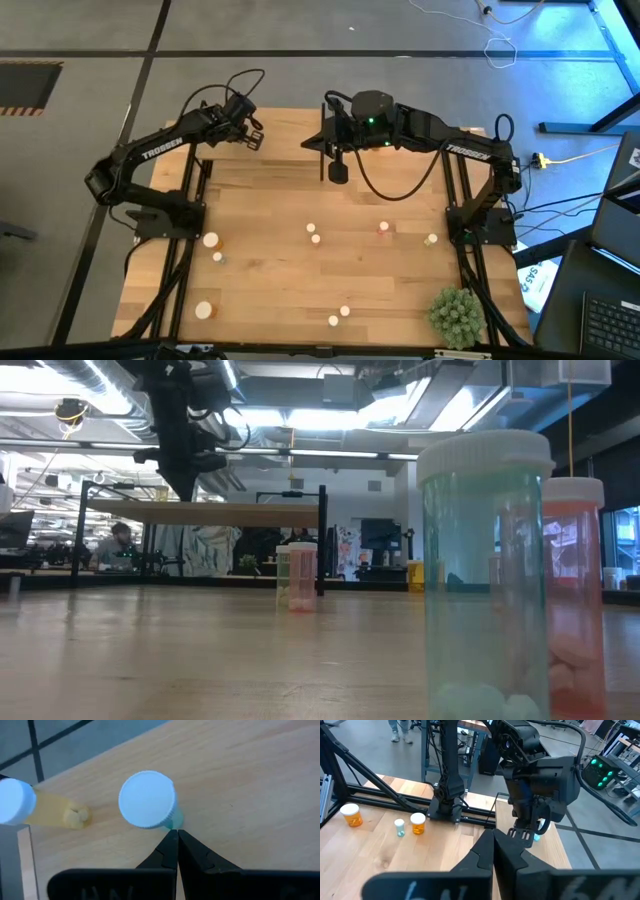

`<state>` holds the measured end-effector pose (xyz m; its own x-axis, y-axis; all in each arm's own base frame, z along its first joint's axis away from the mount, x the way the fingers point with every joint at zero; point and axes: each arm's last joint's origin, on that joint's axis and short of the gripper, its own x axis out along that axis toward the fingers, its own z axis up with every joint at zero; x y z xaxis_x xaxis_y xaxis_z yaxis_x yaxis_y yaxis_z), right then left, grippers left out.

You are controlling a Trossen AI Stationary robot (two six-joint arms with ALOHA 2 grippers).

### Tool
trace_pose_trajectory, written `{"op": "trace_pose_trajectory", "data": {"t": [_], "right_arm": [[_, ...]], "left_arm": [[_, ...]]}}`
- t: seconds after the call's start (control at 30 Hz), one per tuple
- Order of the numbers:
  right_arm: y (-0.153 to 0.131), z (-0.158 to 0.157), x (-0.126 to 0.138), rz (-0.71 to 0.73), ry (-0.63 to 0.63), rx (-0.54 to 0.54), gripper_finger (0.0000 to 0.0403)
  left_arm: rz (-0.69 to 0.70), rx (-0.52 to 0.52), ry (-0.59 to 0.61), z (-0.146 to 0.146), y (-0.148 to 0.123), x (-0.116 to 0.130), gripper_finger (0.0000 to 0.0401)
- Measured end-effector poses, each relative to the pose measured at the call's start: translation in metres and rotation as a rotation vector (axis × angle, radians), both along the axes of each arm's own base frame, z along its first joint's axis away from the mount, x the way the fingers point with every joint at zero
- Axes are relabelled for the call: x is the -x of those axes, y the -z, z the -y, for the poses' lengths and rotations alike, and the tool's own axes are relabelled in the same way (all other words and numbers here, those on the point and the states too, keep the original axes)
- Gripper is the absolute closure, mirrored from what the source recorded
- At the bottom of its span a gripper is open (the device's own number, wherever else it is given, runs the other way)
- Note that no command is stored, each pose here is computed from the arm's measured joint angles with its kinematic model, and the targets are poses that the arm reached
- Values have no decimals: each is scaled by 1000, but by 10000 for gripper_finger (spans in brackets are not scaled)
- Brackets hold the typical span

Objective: Pick and place medicine bottles onto shelf by color
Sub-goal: Put the top right small blue pill on the shelf

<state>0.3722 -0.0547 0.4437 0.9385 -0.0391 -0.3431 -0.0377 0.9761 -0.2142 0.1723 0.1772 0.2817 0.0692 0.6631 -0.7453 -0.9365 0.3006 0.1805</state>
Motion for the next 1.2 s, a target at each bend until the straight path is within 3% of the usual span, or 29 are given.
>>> {"op": "trace_pose_trajectory", "data": {"t": [0.5, 1.2], "right_arm": [[0, 0, 0, 0, -1, 1, 398], [2, 0, 1, -16, 11, 2, 398]], "left_arm": [[-19, -66, -14, -3, -3, -1, 401], [-22, -54, -16, -3, -2, 1, 401]]}}
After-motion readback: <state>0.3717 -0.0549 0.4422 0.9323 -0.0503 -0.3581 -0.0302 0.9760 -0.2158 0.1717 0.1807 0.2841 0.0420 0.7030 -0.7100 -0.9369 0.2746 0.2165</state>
